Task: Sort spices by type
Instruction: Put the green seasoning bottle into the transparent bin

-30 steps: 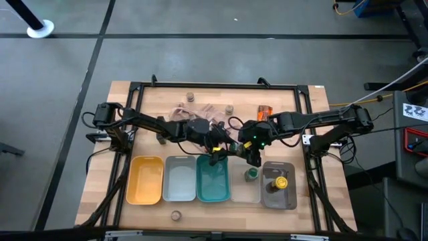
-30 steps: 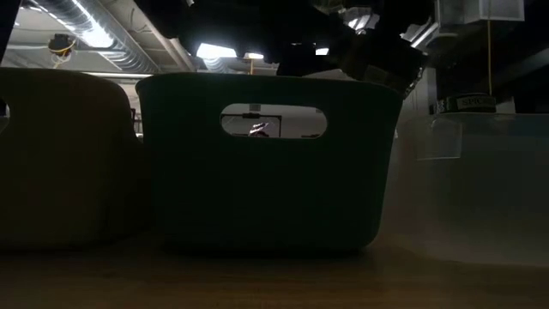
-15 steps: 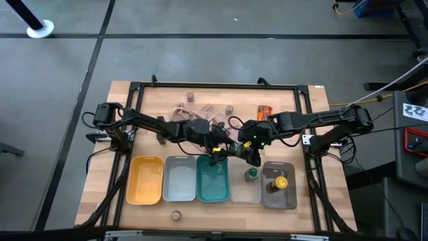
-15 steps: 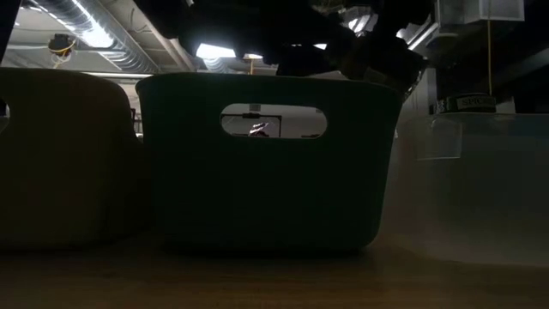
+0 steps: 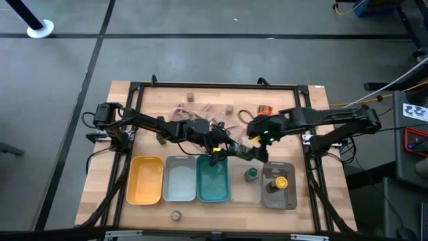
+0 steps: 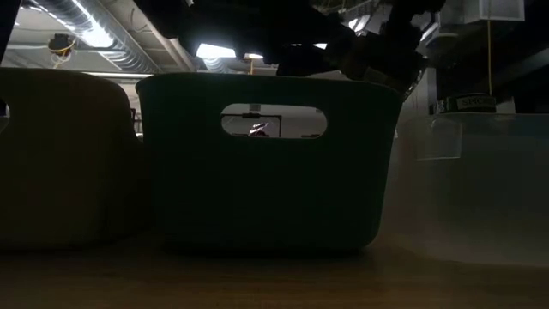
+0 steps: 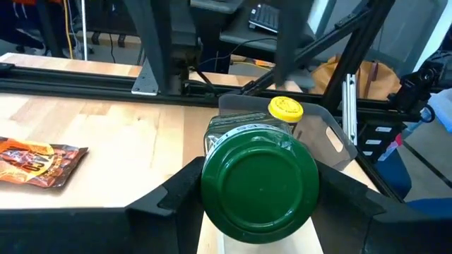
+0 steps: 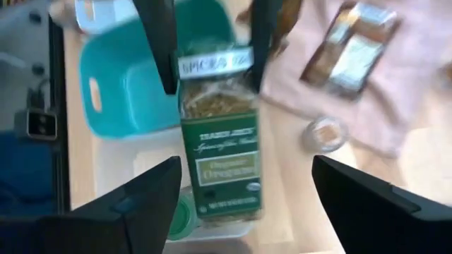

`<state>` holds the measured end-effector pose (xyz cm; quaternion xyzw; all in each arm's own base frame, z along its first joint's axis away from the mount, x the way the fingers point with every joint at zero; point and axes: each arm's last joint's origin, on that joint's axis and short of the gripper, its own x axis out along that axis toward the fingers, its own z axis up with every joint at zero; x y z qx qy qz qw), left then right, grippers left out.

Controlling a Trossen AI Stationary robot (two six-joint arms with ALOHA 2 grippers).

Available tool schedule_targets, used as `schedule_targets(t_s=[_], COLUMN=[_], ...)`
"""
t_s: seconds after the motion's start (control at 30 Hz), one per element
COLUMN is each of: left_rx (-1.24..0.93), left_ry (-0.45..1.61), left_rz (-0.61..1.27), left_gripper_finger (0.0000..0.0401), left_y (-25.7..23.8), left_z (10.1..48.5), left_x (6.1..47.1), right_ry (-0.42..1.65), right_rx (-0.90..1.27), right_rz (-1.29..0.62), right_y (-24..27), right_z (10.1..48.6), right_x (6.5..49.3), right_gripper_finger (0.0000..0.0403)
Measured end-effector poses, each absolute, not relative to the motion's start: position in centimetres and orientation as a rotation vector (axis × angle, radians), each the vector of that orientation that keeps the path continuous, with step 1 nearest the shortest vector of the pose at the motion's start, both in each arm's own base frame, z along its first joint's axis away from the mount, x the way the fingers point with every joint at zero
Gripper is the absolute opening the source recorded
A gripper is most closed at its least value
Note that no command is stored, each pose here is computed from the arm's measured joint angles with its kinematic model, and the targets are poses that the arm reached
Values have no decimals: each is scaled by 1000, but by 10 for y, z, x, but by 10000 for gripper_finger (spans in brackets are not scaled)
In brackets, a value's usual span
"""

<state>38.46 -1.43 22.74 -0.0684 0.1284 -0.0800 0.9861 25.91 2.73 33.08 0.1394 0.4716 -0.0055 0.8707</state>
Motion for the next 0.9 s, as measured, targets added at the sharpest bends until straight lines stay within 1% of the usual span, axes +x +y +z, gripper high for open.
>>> schedule_targets(t_s=[0.17, 0.27, 0.43, 0.57, 0.7, 0.9], left_rx=[-126, -83, 4, 22, -4, -24], left_ry=[221, 239, 346, 480, 556, 653], left_rz=[-172, -187, -195, -195, -194, -222], left_gripper_finger=[190, 190, 190, 190, 190, 190], left_y=[-17, -23, -32, -38, -48, -65], left_z=[245, 260, 288, 301, 297, 269], left_x=[392, 397, 403, 401, 398, 406], right_ry=[848, 778, 715, 696, 701, 683], right_rx=[247, 226, 219, 222, 214, 155], right_rz=[-105, -164, -196, -193, -196, -270], right_y=[20, 16, 13, 12, 12, 9], right_z=[360, 373, 385, 389, 389, 389], right_x=[225, 205, 182, 176, 174, 174], right_gripper_finger=[315, 315, 315, 315, 315, 315])
